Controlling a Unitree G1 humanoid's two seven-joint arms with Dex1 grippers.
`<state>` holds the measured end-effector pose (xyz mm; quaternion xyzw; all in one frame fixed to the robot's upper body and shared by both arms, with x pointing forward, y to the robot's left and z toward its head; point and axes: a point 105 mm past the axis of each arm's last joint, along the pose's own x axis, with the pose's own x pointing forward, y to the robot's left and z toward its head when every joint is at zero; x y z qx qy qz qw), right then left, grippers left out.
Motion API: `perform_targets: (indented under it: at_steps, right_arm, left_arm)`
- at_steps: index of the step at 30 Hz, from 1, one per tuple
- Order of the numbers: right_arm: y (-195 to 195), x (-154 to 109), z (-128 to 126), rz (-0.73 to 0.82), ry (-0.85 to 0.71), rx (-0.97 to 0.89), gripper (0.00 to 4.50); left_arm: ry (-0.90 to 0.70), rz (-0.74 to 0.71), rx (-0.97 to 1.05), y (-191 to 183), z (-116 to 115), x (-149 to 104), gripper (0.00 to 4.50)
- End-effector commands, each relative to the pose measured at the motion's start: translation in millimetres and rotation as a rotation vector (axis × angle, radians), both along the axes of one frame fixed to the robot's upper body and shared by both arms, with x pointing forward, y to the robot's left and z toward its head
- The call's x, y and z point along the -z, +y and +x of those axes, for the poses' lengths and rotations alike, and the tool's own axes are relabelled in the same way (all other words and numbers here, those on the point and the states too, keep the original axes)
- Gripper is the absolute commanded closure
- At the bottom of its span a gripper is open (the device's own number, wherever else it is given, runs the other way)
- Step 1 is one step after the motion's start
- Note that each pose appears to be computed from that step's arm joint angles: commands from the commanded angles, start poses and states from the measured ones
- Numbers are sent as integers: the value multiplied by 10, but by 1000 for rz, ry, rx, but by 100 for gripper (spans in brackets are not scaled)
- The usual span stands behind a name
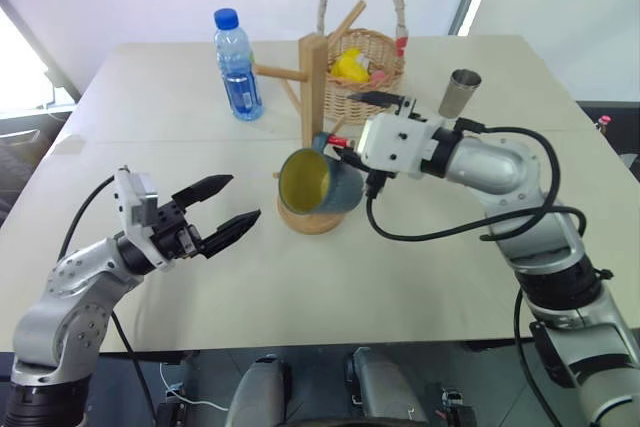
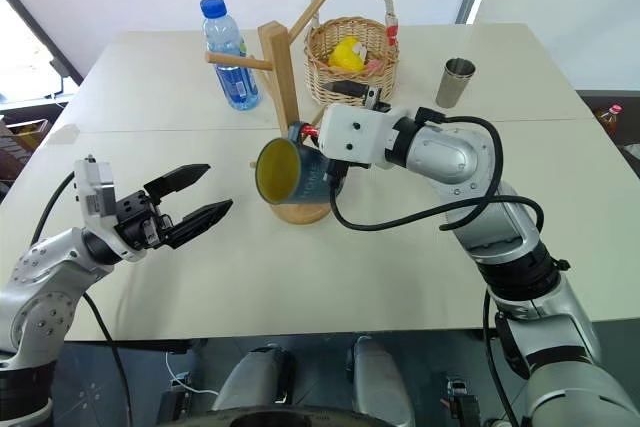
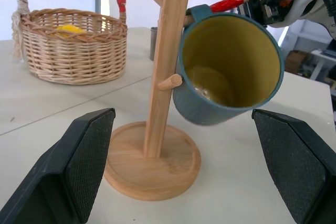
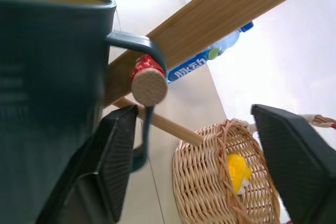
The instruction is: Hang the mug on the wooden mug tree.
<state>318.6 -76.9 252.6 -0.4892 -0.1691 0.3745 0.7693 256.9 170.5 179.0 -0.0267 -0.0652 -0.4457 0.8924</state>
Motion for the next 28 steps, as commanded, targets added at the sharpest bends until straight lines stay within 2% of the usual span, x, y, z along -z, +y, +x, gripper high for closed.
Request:
perform_targets:
  at_steps: [1,7,9,13,18,22,28]
  right_arm:
    - [-170,-236,-155,39,-61,-21,90]
    - [-563,-227,-232,203,28,13,90]
    - [-691,-153,-220,325,89,43,90]
    - [-1039,303,-115,607,267,182,90]
    - [-1295,885,2,801,364,369,90]
    - [-1326,1169,7,833,414,413,90]
    - [-1284,1294,41,865,442,403,90]
  left_arm:
    - [-28,20,-13,16,2,-69,0]
    - [33,1,-141,200,155,70,0]
    - [53,-2,-213,298,220,135,0]
    - [67,26,-423,567,368,315,0]
    - [94,90,-650,878,443,598,0]
    - [109,95,-707,958,387,700,0]
    - [112,80,-718,973,328,727,0]
